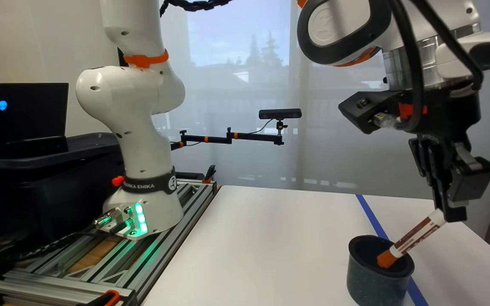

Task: Pick up the marker from the cup and put it on the table

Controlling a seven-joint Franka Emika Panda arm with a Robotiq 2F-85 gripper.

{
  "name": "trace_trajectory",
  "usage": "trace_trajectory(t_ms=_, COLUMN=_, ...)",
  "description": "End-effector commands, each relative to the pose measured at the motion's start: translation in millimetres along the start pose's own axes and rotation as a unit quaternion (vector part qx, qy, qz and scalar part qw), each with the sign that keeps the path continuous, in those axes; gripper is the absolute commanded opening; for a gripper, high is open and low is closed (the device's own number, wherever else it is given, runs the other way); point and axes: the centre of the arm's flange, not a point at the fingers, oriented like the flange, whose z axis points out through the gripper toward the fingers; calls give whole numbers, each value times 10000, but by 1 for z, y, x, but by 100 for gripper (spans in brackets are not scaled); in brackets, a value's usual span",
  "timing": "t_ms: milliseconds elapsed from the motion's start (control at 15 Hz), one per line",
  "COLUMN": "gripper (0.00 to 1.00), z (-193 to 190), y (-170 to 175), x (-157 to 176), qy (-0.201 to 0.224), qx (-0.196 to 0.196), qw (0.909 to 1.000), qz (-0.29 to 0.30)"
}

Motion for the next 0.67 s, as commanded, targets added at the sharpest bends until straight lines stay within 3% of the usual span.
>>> trace_trajectory(t_ms=0, gripper=5, z=13, y=20, x=-22, qy=-271, qx=134, qw=9991, qz=309)
trace_trajectory(t_ms=600, gripper=5, z=85, y=59, x=-57, qy=-919, qx=386, qw=9921, qz=768)
